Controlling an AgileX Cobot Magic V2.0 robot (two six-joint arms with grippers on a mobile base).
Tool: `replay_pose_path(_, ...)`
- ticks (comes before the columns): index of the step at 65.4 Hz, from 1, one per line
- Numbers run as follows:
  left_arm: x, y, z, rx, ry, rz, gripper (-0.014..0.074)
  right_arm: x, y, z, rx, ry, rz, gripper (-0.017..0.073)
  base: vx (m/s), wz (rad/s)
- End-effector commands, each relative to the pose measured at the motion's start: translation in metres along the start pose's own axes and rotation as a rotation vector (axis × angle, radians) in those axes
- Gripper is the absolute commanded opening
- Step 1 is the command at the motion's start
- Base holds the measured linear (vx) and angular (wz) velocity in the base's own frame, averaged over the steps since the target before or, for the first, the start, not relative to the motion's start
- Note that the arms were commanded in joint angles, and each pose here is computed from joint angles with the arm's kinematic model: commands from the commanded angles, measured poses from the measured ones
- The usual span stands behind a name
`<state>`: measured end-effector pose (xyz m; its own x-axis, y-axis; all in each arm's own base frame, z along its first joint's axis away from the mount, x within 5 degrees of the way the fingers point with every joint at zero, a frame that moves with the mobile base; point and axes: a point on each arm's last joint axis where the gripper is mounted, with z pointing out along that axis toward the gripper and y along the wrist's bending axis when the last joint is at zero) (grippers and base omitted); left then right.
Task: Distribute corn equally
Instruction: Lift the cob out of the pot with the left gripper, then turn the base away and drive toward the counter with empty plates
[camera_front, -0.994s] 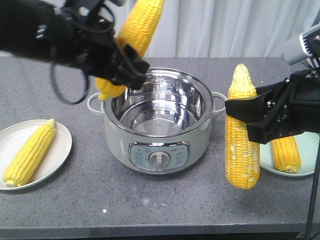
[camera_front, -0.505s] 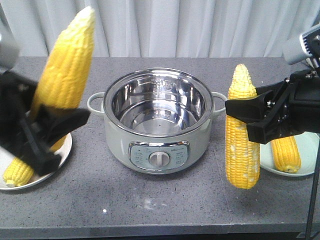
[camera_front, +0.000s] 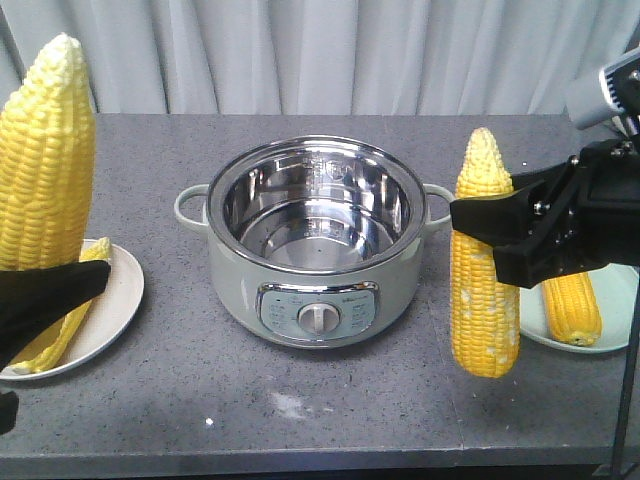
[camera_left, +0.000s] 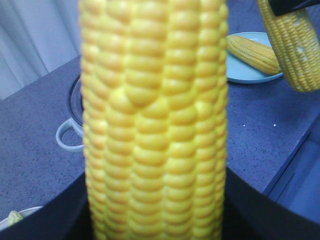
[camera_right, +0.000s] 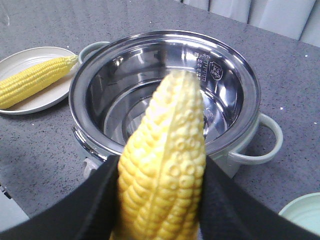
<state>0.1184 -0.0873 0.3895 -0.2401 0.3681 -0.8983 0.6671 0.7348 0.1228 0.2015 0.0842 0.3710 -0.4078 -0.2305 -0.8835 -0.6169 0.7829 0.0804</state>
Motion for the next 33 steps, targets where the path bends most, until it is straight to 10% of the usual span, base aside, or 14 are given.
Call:
replay_pose_path(1, -0.0123, 0.0014, -0.0065, -0.016, -0.096, -0.014, 0.0354, -0.013, 0.0003, -0.0099, 0.028, -0.085, -0.002, 0.0153, 0.0, 0.0)
replay_pose_path(33, -0.0122, 0.0014, -0.0064, -0.016, -0.096, -0.014, 0.0354, -0.0124, 0.0008, -0.0098, 0.021, -0.078, -0.002, 0.0153, 0.0, 0.0)
